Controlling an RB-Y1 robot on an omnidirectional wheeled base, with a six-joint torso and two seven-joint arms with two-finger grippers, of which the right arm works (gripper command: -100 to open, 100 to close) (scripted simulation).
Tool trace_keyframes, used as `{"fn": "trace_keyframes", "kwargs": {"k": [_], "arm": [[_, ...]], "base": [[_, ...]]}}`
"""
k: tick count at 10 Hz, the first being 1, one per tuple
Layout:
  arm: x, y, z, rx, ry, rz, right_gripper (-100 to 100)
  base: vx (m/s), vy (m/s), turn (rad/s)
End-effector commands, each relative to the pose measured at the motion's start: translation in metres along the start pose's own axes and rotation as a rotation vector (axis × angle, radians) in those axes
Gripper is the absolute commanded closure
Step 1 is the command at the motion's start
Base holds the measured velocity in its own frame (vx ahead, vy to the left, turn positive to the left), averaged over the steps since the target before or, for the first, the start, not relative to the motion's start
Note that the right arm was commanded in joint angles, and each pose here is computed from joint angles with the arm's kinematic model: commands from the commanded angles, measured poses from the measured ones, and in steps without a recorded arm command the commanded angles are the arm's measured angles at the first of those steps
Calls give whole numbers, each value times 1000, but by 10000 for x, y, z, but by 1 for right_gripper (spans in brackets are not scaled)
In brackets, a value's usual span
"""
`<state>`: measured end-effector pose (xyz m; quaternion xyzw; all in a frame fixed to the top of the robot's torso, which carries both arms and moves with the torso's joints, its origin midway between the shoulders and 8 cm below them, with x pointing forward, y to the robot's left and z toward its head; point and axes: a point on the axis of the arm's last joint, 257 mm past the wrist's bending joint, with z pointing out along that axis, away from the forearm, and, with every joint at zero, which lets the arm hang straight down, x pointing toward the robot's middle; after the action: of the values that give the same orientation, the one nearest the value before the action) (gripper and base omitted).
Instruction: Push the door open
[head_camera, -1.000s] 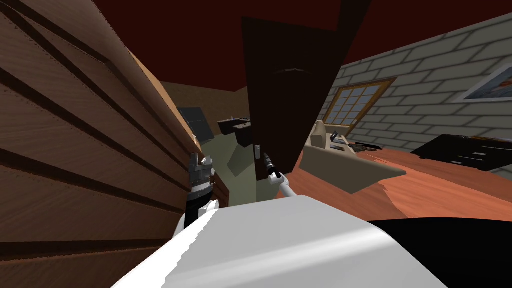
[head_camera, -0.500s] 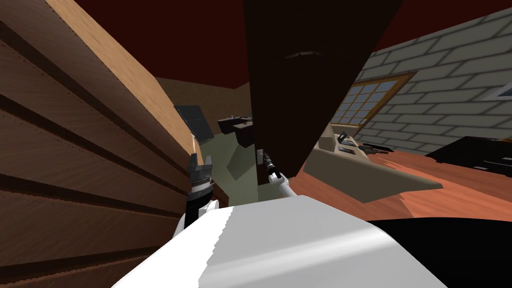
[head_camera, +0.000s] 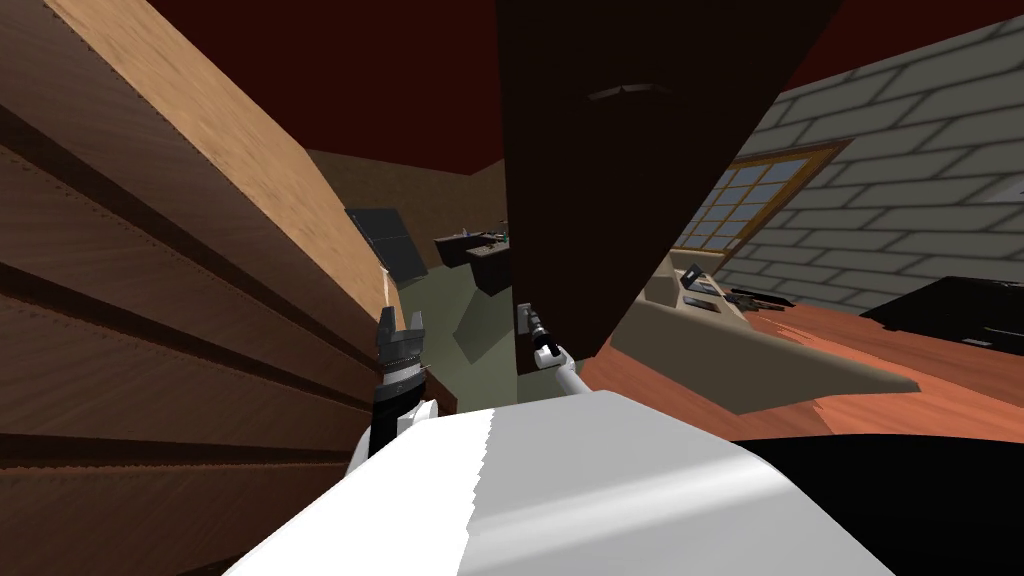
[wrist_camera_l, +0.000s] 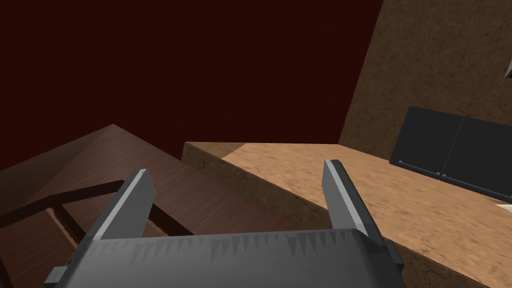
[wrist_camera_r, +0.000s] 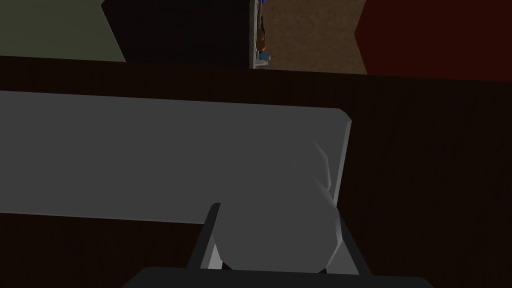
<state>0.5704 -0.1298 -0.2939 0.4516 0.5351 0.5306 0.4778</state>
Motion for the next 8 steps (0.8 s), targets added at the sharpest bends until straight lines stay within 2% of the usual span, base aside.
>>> {"fn": "trace_keyframes", "kwargs": {"k": [1,4,5,7,8], "arm": [[4,-41,-18,9,0,0,100],[4,-41,-18,9,0,0,100],[-133,-79,7,15,-11,-22,100],[-273,-90,50,15,-26,-42,100],[-234,-107,23,21,-19,-45,-100]], "base": [[-28,-9,5],[-11,-2,-1],[42,-26,-44],[73,-37,-57],[-35,-23,-55]]}}
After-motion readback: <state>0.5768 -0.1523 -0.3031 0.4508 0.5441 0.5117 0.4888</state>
